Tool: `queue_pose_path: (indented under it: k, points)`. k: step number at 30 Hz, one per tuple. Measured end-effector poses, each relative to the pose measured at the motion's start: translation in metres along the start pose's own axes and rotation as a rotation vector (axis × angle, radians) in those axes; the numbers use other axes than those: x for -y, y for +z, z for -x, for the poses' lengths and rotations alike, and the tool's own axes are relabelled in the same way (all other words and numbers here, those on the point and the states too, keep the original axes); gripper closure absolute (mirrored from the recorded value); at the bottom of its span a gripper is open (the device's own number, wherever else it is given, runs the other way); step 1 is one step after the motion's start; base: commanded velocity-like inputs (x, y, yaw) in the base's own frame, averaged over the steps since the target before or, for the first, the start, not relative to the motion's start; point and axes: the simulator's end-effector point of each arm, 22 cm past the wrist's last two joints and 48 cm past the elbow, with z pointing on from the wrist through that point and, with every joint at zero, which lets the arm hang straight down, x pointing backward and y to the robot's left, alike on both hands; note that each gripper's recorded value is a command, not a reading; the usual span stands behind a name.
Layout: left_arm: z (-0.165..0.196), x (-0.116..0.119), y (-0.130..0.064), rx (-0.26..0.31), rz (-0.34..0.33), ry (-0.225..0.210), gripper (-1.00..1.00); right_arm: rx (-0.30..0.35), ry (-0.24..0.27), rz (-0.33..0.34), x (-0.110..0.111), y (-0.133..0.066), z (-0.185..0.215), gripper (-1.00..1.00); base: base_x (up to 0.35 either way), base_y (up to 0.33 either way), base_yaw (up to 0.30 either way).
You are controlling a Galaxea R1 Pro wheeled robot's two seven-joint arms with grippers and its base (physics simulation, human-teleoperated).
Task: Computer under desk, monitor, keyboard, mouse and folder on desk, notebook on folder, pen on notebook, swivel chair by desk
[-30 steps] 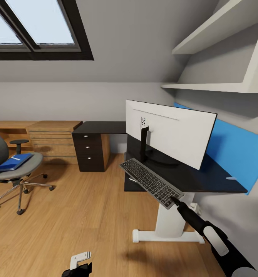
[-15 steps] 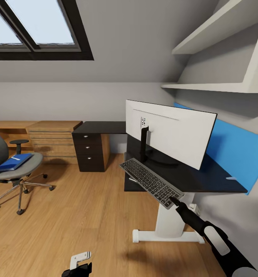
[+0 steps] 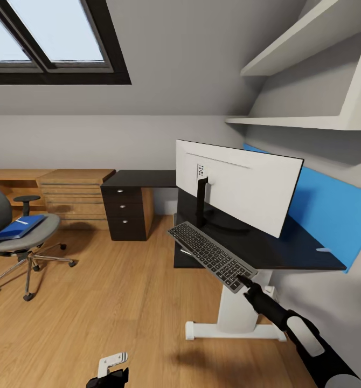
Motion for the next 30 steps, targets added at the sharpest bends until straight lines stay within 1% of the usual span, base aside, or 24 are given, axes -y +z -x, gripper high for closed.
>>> queue_pose_path:
  k: [5,11,23,30]
  points:
    - [0.0,0.0,0.0,0.0,0.0,0.0,-1.0,-0.013,0.042,0.007,0.0003,-0.0007,-0.0031,-1.0,0.0,0.0,0.0]
    - [0.0,0.0001,0.0,0.0,0.0,0.0,-1.0,-0.018,0.062,0.006,0.0023,-0.0015,-0.0044,-1.0,0.0,0.0,0.0]
    - [0.0001,0.0002,0.0,0.0,-0.001,0.001,-1.0,-0.018,0.07,0.007,0.0031,-0.0019,-0.0043,-1.0,0.006,0.001,0.0]
    - [0.0004,0.0003,-0.0002,0.002,-0.001,0.001,-1.0,-0.018,0.071,0.008,0.0027,-0.002,-0.0046,-1.0,0.148,0.098,0.0]
